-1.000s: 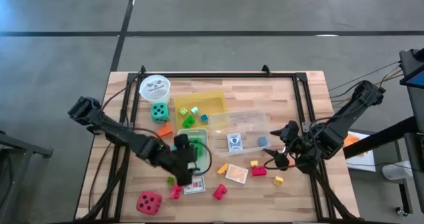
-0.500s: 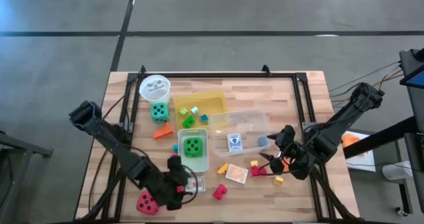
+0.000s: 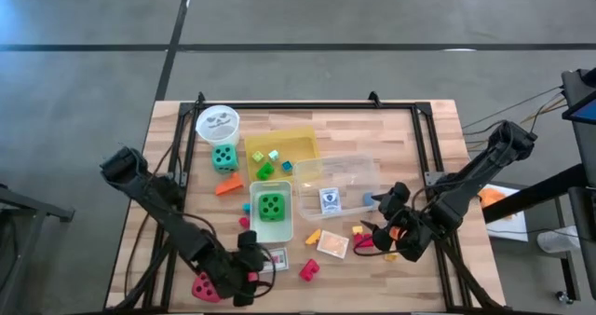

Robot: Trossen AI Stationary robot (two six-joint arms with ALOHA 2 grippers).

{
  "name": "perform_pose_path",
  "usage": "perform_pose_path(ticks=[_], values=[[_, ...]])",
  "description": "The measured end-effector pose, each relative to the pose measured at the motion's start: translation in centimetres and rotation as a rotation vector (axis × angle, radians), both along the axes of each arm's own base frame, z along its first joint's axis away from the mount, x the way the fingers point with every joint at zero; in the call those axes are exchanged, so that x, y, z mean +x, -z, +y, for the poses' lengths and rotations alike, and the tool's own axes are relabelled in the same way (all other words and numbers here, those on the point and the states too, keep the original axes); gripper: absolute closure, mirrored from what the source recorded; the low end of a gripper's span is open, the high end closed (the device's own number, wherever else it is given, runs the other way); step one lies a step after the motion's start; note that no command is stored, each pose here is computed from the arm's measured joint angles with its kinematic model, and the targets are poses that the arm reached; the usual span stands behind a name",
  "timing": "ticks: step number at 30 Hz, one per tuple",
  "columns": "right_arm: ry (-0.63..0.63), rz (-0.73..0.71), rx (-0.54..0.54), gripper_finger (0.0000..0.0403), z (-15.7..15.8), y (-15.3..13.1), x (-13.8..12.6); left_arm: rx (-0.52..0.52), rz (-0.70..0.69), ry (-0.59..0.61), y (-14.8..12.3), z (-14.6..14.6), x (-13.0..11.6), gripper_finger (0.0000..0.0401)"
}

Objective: Pick & Place Toys
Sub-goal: Put the white game card pack into the transparent bin

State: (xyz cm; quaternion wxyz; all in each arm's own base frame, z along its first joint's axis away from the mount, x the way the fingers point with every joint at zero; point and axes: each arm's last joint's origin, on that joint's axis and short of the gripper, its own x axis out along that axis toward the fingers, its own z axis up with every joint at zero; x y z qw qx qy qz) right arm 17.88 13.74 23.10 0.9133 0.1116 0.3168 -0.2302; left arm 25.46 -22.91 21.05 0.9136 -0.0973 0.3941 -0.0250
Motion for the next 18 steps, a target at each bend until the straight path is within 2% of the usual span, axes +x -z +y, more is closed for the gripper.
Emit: perform_pose_path(ticks=[2, 8, 12, 15, 18], values=[[-0.002, 0.000, 0.000, 0.0022, 0.0, 0.0, 0.0, 0.004, 0.030, -0.008, 0.1, 0.1, 0.7, 0.0116], [-0.012, -0.012, 0.013, 0.0022, 0.0, -0.5, -0.2, 0.104, 0.154, -0.027, -1.0, 0.0, 2.3, 0.0116], [-0.038, 0.002, -0.007, 0.0022, 0.0, -0.5, -0.2, 0.165, 0.215, -0.016, -0.5, -0.3, 2.8, 0.0116], [-0.074, 0.037, -0.004, 0.0022, 0.1, -0.4, -0.3, 0.167, 0.241, -0.005, 0.2, -0.4, 2.8, 0.0116], [-0.089, 0.048, 0.007, 0.0022, 0.2, -0.4, -0.4, 0.130, 0.259, -0.058, 0.5, -0.3, 2.7, 0.0116]])
